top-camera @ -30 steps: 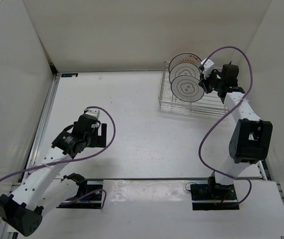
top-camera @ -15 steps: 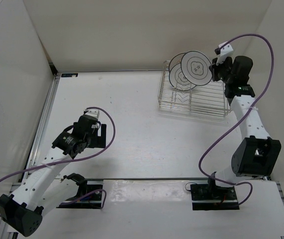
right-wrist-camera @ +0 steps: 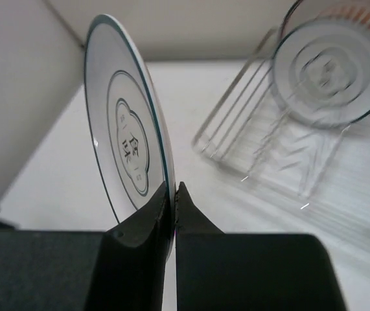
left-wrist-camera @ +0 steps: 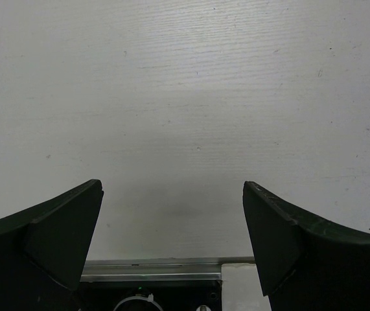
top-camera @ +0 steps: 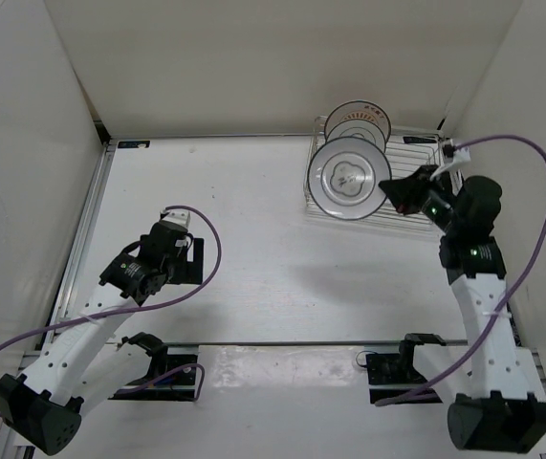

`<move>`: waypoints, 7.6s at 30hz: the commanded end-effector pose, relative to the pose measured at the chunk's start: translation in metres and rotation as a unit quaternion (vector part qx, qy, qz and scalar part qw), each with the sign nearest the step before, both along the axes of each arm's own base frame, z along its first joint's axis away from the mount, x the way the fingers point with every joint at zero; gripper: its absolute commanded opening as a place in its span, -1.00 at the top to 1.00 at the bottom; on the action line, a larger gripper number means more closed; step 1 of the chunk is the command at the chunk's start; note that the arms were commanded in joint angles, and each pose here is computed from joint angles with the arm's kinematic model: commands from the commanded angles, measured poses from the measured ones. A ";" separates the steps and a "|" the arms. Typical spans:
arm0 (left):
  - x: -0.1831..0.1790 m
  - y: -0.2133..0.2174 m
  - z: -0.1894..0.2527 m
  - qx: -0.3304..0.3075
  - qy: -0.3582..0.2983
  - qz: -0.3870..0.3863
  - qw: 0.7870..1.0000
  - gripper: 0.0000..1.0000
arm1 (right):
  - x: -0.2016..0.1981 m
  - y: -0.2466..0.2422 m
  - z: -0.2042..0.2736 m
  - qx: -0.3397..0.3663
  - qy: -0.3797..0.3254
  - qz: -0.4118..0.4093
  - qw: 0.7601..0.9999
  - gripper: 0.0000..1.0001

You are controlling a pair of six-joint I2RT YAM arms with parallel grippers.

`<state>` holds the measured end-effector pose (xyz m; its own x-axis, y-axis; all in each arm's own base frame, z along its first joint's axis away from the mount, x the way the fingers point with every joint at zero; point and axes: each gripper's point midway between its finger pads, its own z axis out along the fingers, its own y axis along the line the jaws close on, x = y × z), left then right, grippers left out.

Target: Unload the plates from the dish rack

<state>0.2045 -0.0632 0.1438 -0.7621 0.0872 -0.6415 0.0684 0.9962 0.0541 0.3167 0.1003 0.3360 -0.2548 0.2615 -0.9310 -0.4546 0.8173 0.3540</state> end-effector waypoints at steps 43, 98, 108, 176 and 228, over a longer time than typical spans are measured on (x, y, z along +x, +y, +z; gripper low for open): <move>-0.006 -0.033 -0.013 -0.048 0.044 -0.083 0.994 -1.00 | -0.098 0.021 -0.256 -0.088 0.396 -0.033 0.914 -0.05; -0.018 -0.046 -0.009 -0.081 0.071 -0.101 0.989 -1.00 | 0.289 -0.057 -0.102 -0.199 -0.062 0.021 0.978 -0.55; -0.018 -0.047 -0.009 -0.080 0.075 -0.100 0.989 -1.00 | 0.297 -0.053 -0.132 -0.167 -0.045 0.049 0.984 -0.45; -0.013 -0.037 -0.009 -0.062 0.055 -0.081 0.993 -1.00 | 0.183 -0.057 -0.018 -0.022 -0.057 -0.007 0.998 1.00; -0.016 -0.044 -0.006 -0.078 0.062 -0.092 0.991 -1.00 | 0.117 -0.149 -0.271 -0.110 0.577 -0.282 0.758 -0.24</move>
<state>0.1855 -0.1013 0.1263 -0.8330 0.1470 -0.5335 0.2328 0.9677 -0.0969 0.4448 -0.0514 0.0736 -0.8491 0.4566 -0.2655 0.4517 0.8883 0.0832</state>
